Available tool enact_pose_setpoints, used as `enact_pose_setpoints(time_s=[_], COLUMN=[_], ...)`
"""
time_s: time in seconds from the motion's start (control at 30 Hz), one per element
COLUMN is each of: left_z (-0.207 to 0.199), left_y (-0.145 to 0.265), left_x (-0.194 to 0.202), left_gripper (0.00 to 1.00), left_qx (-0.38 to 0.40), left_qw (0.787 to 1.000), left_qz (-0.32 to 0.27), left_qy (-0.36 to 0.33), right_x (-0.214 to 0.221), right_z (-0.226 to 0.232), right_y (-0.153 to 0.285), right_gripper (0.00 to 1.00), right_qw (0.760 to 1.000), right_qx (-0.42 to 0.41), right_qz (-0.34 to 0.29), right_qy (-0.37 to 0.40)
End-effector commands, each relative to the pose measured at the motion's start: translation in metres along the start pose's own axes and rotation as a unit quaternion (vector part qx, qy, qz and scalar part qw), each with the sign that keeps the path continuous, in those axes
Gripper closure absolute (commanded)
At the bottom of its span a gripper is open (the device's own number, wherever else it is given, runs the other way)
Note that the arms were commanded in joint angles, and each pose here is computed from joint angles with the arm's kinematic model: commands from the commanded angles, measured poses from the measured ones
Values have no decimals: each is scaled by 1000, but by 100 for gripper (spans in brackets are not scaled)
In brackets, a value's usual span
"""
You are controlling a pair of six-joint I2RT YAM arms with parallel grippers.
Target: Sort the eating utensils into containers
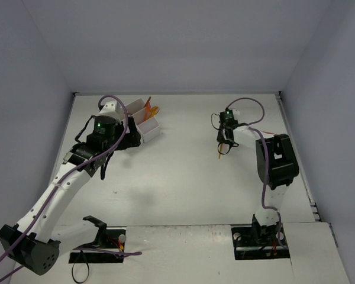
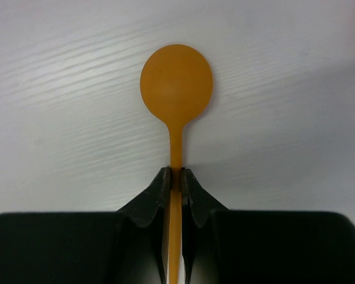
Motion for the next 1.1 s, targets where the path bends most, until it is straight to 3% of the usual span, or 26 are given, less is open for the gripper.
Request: enact_pose_setpoints(time_s=[0.0,0.3,0.6,0.97,1.07], left_z=[-20,-41,-55,-60,-61], left_y=[8,6,11,-7,-12], left_x=[-24,-37,-52,-53,-52], left_gripper=[21,21,21,21,26], left_qx=[100,201,276,290,293], left_qw=[995,979,961,954,952], left_qz=[-30,-17,-1,54,62], left_qy=[-3,16,22,58,69], right_x=[25,42,40,37,34], right_z=[50,100,111,122,122], right_y=[40,154,229,258,264], right_gripper=[100,100,100,100,100], right_qw=[985,894,814,782,778], right_qx=[-121,-363,-500,-544,-548], right_qz=[6,-43,-63,-73,-81], right_qy=[120,259,290,296,295])
Point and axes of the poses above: each gripper's point midway between its finger pads, its own y axis back along the fingers, its own z axis along the line the jaws close on, x = y × z, the point moved 10 cm from there along y, back along the fingers, and after that the axes turned 10 degrees about -y, right-handed, at the moved point
